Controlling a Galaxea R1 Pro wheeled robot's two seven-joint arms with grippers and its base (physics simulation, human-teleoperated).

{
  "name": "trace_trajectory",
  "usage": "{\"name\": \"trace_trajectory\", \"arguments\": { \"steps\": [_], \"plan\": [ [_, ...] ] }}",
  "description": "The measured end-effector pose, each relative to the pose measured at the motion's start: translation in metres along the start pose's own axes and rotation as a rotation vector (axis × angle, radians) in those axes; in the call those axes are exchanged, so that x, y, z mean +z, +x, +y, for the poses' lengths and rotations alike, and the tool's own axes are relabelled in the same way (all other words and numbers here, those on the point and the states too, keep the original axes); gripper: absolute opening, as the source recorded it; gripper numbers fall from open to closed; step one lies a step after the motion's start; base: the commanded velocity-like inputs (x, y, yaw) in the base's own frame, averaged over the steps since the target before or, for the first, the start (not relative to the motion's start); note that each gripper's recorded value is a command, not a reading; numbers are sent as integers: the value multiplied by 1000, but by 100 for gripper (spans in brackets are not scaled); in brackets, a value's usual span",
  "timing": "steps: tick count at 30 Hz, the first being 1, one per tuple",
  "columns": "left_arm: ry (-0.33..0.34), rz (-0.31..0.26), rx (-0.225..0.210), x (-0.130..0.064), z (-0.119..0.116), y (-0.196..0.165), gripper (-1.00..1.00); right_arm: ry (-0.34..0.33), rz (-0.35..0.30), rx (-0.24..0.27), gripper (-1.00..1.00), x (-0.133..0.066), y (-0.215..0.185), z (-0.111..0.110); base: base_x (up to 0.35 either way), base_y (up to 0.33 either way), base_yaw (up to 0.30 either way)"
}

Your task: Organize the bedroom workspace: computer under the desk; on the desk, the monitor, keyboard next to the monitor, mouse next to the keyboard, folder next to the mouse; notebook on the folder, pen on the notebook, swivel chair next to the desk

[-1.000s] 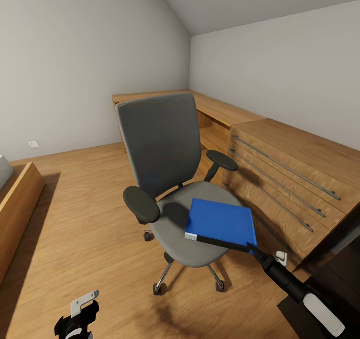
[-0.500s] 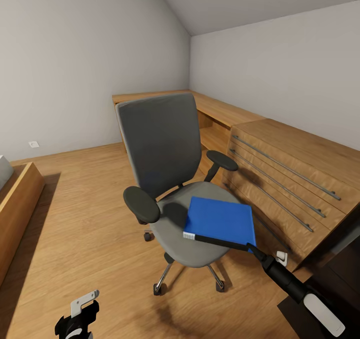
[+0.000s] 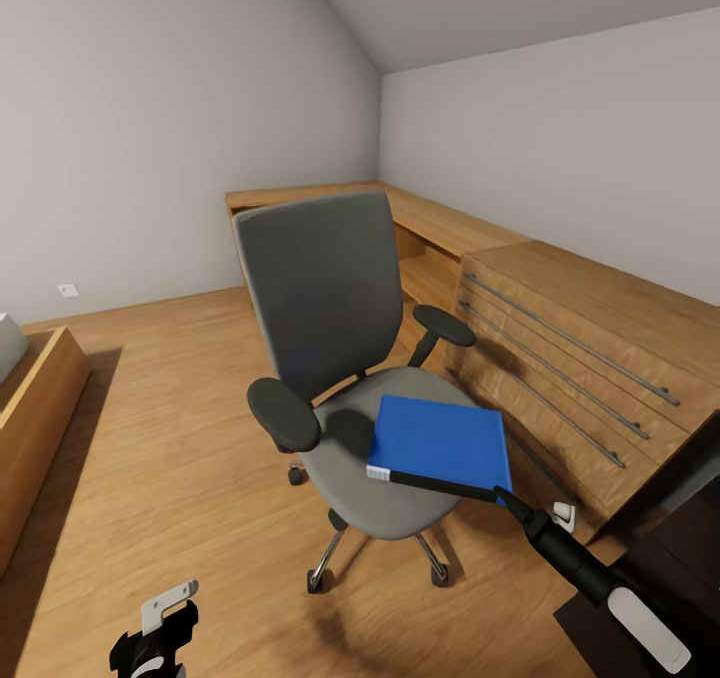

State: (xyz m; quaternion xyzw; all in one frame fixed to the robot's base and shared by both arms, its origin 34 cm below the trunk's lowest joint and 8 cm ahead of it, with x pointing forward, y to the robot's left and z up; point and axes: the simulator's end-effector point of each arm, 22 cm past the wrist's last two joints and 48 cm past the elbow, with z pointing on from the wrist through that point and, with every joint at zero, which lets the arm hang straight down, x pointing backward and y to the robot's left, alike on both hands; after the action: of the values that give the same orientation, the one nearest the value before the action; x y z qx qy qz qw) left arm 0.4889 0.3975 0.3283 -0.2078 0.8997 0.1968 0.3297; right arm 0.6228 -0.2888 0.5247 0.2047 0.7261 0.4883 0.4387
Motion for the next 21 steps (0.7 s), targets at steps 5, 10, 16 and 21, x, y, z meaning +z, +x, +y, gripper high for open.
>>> {"name": "trace_trajectory", "arguments": {
  "steps": [5,10,16,21],
  "plan": [
    [-1,0,0,-6,1,-9,100,0,0,-1,-100,1,-6,10,0,0,0],
    [-2,2,0,-13,4,-16,100,-1,1,-1,-100,1,-12,19,0,0,0],
    [-10,24,13,-25,13,-8,100,-10,5,1,-100,3,-19,34,0,0,0],
    [-9,29,15,-33,15,-13,100,-48,8,-10,-100,11,-26,59,0,0,0]
  ]
}}
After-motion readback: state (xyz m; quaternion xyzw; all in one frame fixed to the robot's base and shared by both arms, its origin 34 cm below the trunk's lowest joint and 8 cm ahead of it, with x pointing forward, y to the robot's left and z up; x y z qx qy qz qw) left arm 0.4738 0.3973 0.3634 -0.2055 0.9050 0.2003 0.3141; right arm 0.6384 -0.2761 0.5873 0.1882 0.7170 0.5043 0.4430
